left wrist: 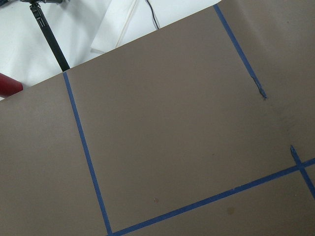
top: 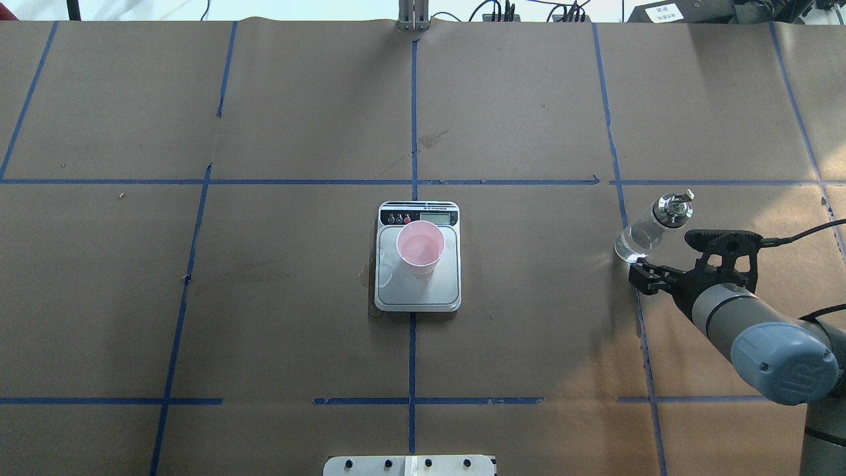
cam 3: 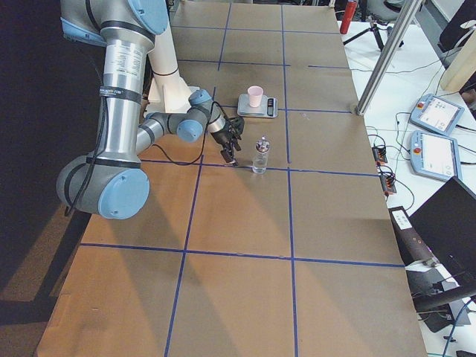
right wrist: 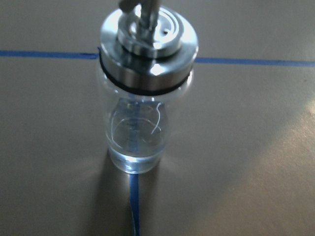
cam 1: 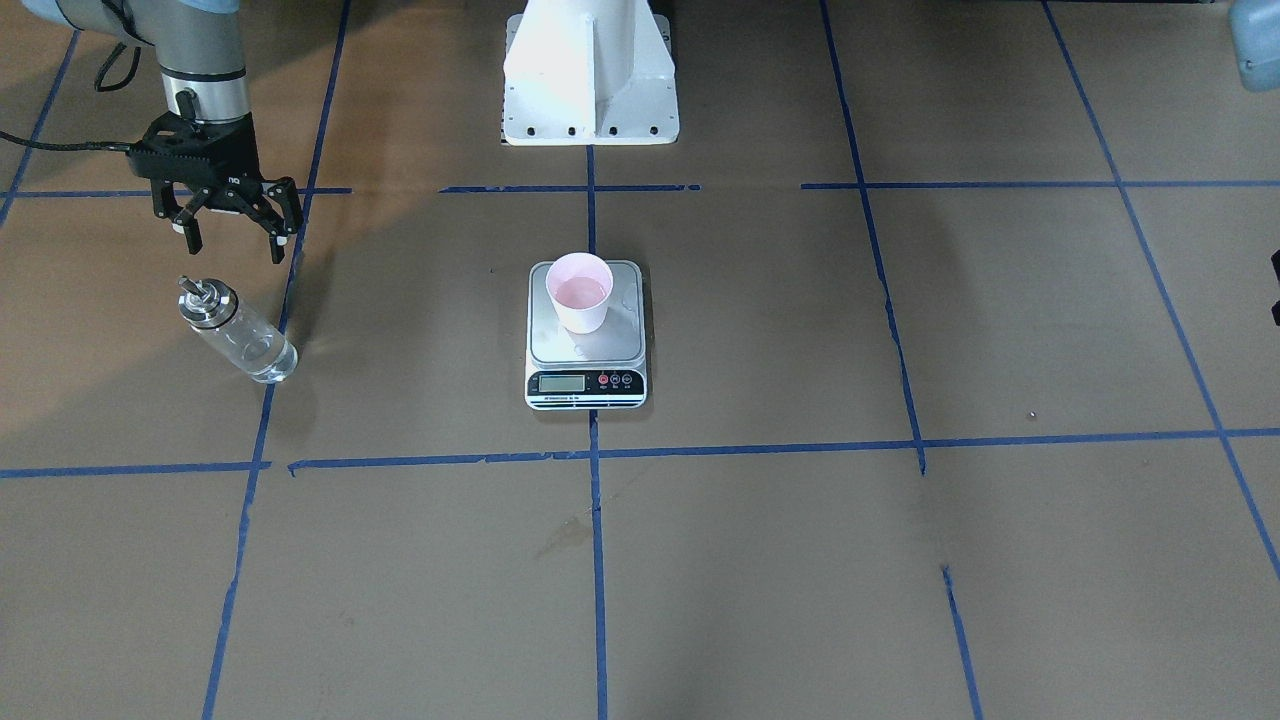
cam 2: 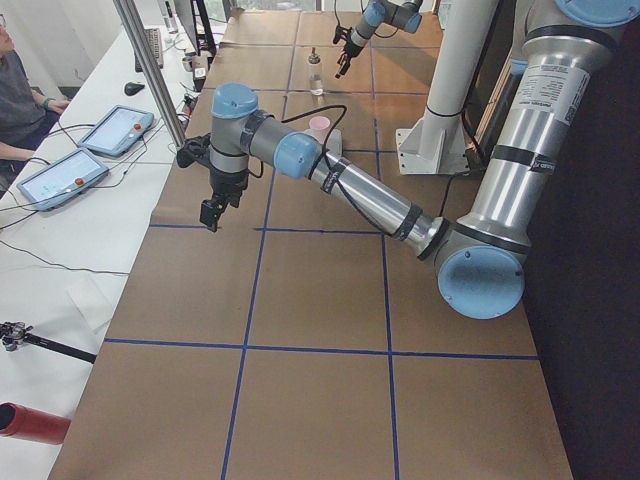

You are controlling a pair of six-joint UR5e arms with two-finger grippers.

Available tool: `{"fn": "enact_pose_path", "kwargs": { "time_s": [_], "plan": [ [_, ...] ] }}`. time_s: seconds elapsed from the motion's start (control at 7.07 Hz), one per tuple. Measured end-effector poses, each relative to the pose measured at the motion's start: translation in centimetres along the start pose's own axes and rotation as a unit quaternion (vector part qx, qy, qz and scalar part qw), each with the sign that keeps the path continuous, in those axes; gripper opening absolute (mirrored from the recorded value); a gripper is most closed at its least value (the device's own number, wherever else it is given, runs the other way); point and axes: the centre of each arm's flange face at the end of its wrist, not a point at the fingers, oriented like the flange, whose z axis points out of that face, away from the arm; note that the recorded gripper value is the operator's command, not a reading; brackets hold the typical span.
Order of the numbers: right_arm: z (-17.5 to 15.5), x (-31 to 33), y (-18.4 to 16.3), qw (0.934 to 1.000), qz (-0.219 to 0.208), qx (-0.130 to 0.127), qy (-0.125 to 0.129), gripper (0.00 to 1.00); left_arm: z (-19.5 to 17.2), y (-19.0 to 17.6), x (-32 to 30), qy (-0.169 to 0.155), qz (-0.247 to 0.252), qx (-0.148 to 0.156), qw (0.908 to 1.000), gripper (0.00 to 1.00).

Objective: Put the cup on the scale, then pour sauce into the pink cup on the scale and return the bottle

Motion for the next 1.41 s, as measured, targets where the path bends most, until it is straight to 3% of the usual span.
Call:
{"fn": "enact_pose_path", "kwargs": {
  "time_s": [0.28, 0.57, 0.85, 1.13, 1.27, 1.41],
  "plan": [
    [-4.0, 2.4, -3.2, 0.9949, -0.026, -0.096, 0.014, 1.00, 0.9, 1.3, -0.8, -0.001, -0.005, -0.011, 0.9999, 1.00],
    [-6.7, 7.1, -8.5, 0.9862, -0.064, -0.151, -0.022, 1.00, 4.0, 6.1, -3.2, 0.008, 0.010, -0.050, 0.9987, 1.00],
    [-6.2, 15.4, -14.9, 0.9769, -0.097, -0.174, -0.077, 1.00, 6.8, 11.8, -6.6, 0.032, 0.001, -0.091, 0.9954, 1.00],
    [-2.4, 26.4, -19.5, 0.9670, -0.129, -0.182, -0.123, 1.00, 8.0, 14.8, -9.7, 0.033, -0.030, -0.106, 0.9934, 1.00],
    [-0.9, 30.1, -19.9, 0.9668, -0.139, -0.183, -0.112, 1.00, 8.4, 15.3, -10.3, 0.033, -0.036, -0.109, 0.9928, 1.00],
    [0.4, 32.5, -19.8, 0.9692, -0.143, -0.185, -0.077, 1.00, 8.8, 15.6, -10.8, 0.033, -0.038, -0.112, 0.9925, 1.00]
  ]
}}
